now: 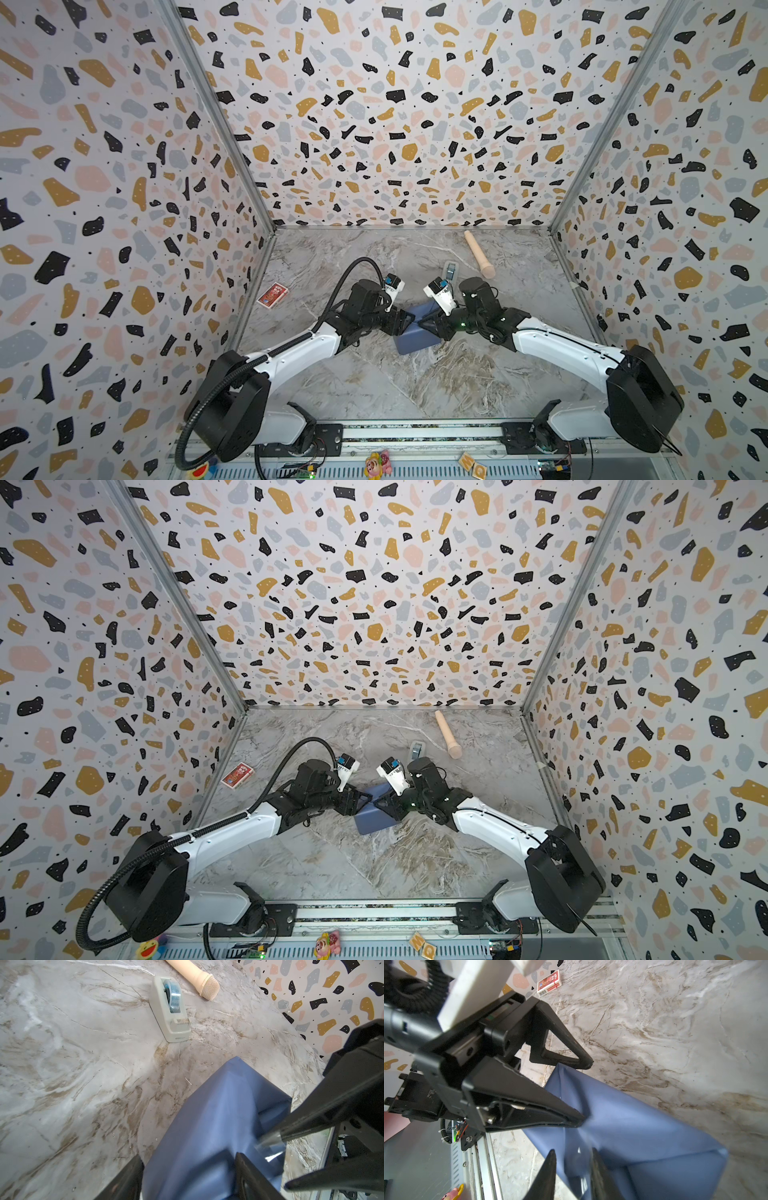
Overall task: Wrap the gift box in paper
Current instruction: 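Press tape onto the seam with the right gripper while the left holds the box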
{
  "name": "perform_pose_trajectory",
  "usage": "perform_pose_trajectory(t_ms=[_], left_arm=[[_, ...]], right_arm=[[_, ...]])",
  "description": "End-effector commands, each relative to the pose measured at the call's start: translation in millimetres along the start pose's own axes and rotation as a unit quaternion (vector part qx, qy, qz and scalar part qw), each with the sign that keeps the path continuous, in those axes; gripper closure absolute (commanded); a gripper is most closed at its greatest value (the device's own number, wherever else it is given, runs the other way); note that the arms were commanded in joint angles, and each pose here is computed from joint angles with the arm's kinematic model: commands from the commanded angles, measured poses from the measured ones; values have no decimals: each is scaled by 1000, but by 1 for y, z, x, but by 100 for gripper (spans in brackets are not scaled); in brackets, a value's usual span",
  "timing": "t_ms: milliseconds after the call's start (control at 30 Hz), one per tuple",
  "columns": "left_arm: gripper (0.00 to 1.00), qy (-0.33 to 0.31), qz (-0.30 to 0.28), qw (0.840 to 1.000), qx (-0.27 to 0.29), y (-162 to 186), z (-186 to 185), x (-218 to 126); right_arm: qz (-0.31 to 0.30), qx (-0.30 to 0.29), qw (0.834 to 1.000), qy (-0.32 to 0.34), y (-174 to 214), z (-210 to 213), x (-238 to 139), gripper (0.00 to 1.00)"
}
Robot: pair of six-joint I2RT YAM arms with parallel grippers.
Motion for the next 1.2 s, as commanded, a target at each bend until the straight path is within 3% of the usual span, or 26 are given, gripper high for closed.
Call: perform_pose_trajectory(t_ms=[0, 800, 1067, 1167], left_arm=[[30, -6, 58, 998, -8, 35, 6, 1], [31, -7, 58, 998, -8, 36, 7, 1], [31, -7, 60, 998, -8, 37, 7, 1], [31, -8, 59, 998, -8, 37, 7, 1]], right_arm=[[14, 9, 1000, 20, 2, -8, 1, 69], [-26, 36, 999, -18, -19, -8, -26, 42], [-49, 36, 998, 1, -30, -9, -53, 41], [-47, 27, 999, 5, -32, -5, -55, 48]])
Point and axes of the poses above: each gripper's point midway between its finger pads, its own x axis out along the fingers, its own z axis along the line the jaws close on, y = z × x, the point moved 1 cm from there along -x, back along the fingers, and after that the axes turned 5 degrees about -x, right-handed, at the moved point
